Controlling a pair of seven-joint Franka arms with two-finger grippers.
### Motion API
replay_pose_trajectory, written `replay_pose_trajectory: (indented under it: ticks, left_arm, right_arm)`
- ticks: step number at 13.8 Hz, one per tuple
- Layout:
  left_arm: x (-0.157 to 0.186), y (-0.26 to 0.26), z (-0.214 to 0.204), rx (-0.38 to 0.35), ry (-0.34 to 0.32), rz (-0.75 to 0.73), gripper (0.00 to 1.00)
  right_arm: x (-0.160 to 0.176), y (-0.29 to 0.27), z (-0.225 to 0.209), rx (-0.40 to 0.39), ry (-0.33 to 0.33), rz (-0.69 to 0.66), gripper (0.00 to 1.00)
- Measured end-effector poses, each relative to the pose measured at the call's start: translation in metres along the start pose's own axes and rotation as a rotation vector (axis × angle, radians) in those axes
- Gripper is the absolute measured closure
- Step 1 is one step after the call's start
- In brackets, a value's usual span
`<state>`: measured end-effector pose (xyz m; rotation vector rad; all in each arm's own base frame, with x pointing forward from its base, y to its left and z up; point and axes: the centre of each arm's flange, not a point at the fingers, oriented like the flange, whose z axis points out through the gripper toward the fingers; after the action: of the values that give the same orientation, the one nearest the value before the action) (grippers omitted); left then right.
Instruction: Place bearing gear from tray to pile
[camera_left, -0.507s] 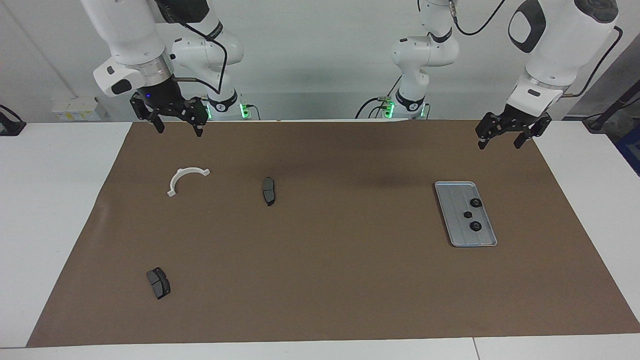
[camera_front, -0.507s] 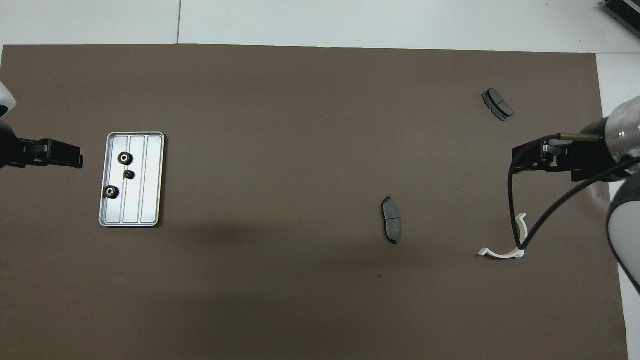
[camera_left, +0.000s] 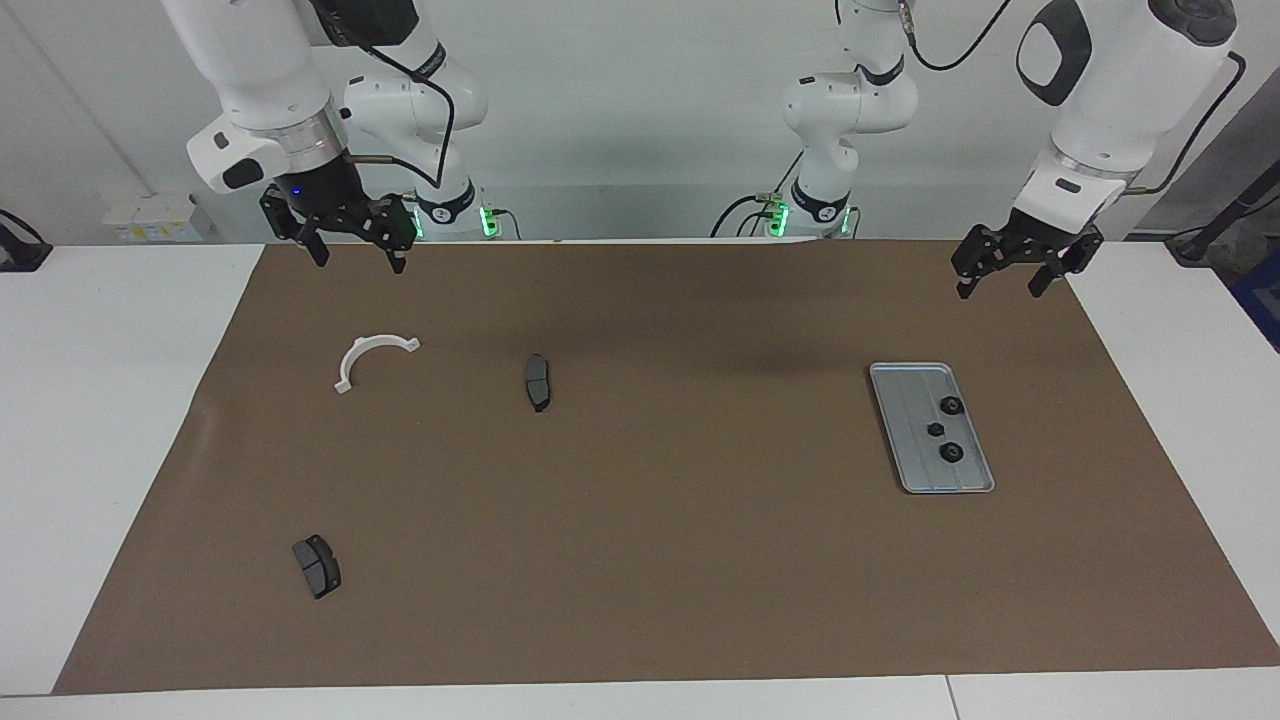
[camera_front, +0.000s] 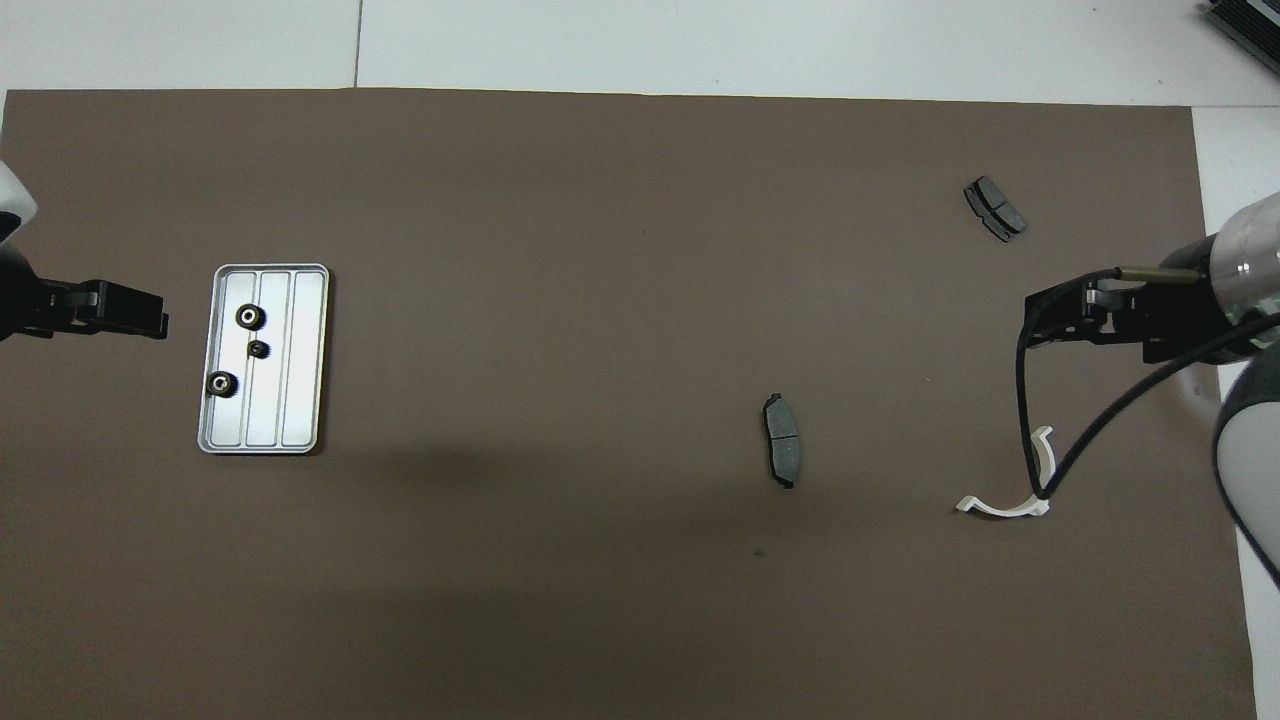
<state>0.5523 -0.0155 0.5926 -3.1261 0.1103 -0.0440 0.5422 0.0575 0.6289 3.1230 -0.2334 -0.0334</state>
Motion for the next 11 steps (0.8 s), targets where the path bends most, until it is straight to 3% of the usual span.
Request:
replay_pose_trajectory:
  ticks: [11]
  left_arm:
    - [-0.003, 0.004, 0.012, -0.001, -0.028, 0.005, 0.0]
  right_arm:
    - [0.007, 0.028, 0.0, 0.001, 0.001, 0.05, 0.0]
